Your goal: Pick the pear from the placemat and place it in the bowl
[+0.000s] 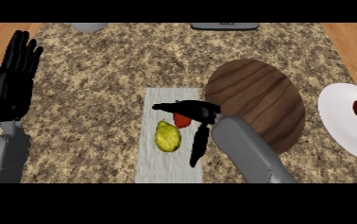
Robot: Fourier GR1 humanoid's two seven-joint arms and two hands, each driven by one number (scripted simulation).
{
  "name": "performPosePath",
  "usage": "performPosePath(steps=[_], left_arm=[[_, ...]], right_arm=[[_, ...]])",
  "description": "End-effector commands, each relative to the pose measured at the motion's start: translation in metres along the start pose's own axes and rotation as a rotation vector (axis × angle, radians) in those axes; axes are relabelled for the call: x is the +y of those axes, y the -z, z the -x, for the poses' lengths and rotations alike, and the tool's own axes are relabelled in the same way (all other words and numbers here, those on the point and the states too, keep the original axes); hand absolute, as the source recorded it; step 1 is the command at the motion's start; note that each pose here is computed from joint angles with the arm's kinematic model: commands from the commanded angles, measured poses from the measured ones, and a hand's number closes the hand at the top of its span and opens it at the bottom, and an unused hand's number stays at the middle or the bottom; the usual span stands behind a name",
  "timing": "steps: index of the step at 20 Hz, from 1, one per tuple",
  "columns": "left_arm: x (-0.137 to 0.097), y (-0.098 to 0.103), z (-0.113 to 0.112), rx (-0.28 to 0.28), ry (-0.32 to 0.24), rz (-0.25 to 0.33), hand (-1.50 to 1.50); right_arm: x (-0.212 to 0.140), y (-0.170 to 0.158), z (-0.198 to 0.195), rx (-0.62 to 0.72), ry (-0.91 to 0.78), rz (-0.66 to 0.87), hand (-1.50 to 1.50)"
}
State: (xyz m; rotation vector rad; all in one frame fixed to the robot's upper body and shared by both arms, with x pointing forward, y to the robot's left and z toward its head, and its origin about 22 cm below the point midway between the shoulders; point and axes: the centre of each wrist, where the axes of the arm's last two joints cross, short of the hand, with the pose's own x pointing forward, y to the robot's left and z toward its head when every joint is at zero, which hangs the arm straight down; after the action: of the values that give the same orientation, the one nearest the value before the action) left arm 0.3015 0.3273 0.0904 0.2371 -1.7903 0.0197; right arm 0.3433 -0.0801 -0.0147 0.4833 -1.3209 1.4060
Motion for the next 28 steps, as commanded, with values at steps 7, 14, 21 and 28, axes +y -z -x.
performPosePath(steps=[7,14,21,28], left_arm=[[0.011,-0.009,0.004,-0.009,-0.01,0.0,0.0],[-0.004,-0.017,0.015,0.007,-0.003,0.009,0.0],[-0.005,-0.008,0.001,-0.011,-0.012,0.025,0.0],[-0.005,0.001,0.0,0.009,-0.002,0.004,0.0]], right_arm=[[0.023,0.013,0.008,0.086,-0.002,-0.03,-1.5],[0.036,0.012,0.027,0.094,-0.011,-0.019,-1.5],[0.043,0.015,0.029,0.009,-0.046,0.089,1.5],[-0.045,-0.048,0.042,0.03,-0.177,0.152,1.5]])
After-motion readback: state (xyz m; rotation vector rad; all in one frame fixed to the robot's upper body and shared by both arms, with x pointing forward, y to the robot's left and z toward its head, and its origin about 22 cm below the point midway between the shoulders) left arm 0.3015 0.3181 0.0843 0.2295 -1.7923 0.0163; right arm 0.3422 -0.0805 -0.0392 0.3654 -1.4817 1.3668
